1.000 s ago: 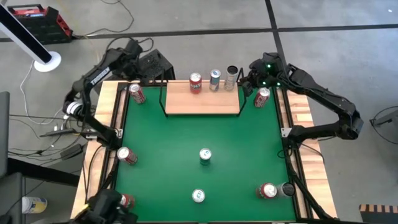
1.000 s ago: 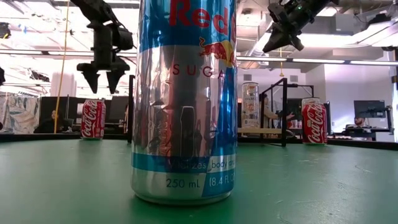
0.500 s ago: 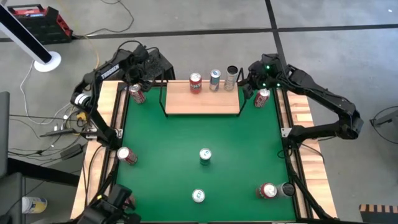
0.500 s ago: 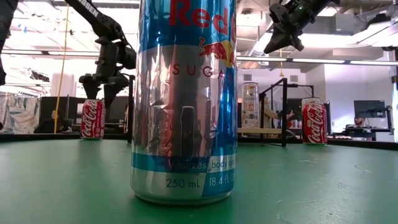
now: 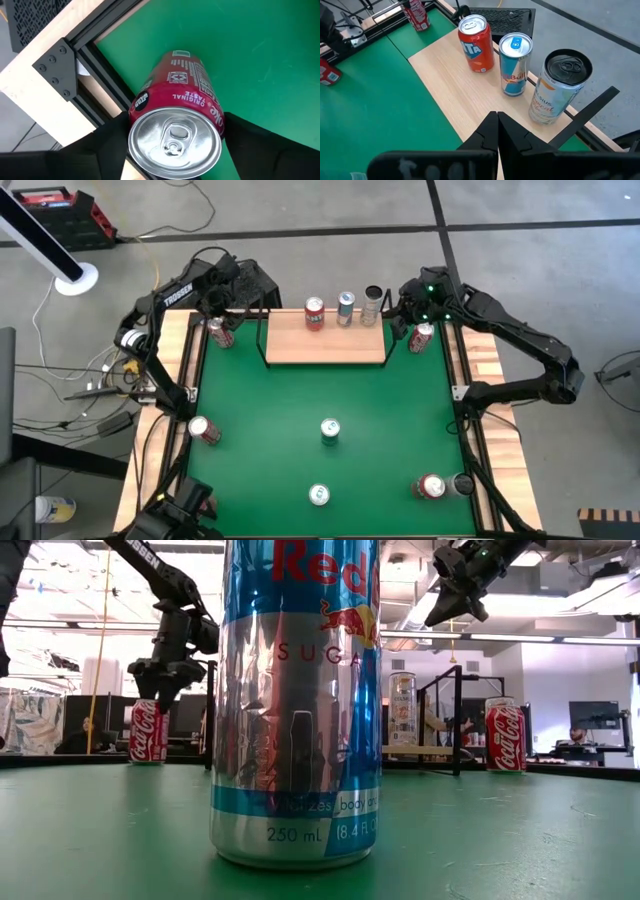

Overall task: Place canned beverage on shelf
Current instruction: Put the top left red soda can on the shelf

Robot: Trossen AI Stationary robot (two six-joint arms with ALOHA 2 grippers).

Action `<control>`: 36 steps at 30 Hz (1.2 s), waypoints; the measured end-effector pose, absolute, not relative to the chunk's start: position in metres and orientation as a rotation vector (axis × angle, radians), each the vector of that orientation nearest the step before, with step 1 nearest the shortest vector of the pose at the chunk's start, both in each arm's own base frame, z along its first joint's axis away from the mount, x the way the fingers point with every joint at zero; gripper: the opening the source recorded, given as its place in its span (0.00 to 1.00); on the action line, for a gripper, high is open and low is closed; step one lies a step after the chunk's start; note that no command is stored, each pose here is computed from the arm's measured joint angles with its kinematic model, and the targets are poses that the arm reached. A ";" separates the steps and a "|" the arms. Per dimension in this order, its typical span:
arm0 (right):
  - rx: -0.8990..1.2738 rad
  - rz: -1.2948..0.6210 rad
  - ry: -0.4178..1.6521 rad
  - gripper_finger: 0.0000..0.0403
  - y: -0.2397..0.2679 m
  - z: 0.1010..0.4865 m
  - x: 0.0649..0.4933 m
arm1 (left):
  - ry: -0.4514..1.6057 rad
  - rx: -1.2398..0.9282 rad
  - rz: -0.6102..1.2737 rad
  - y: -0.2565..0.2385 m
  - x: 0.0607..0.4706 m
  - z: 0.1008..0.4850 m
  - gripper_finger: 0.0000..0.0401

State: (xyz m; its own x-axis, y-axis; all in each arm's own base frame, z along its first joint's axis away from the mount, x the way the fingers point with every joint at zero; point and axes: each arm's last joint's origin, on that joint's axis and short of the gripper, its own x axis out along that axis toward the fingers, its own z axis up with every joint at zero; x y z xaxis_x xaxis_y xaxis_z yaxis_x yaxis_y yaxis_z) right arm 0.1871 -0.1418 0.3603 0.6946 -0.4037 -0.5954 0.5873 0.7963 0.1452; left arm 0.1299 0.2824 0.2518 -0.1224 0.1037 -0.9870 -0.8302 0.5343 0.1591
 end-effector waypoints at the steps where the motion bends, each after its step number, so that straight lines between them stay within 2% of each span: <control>1: 0.340 -0.565 0.577 0.06 -0.142 0.360 0.187 | 1.487 -0.659 0.905 0.282 0.130 0.252 0.65; 8: 0.339 -0.565 0.577 0.06 -0.142 0.360 0.187 | 1.507 -0.664 0.887 0.280 0.130 0.256 0.65; 15: 0.334 -0.563 0.578 0.06 -0.142 0.360 0.187 | 1.488 -0.536 0.949 0.283 0.138 0.307 0.65; 23: 0.332 -0.563 0.578 0.06 -0.142 0.360 0.187 | 1.155 -0.303 1.033 0.275 0.163 0.403 0.65; 28: 0.320 -0.559 0.581 0.06 -0.142 0.360 0.187 | 0.926 -0.144 0.998 0.260 0.182 0.449 0.65; 31: 0.317 -0.558 0.582 0.06 -0.142 0.360 0.187 | 0.860 -0.137 0.893 0.251 0.195 0.455 0.65; 36: 0.315 -0.558 0.579 0.06 -0.142 0.361 0.187 | 0.878 -0.144 0.751 0.245 0.223 0.443 0.65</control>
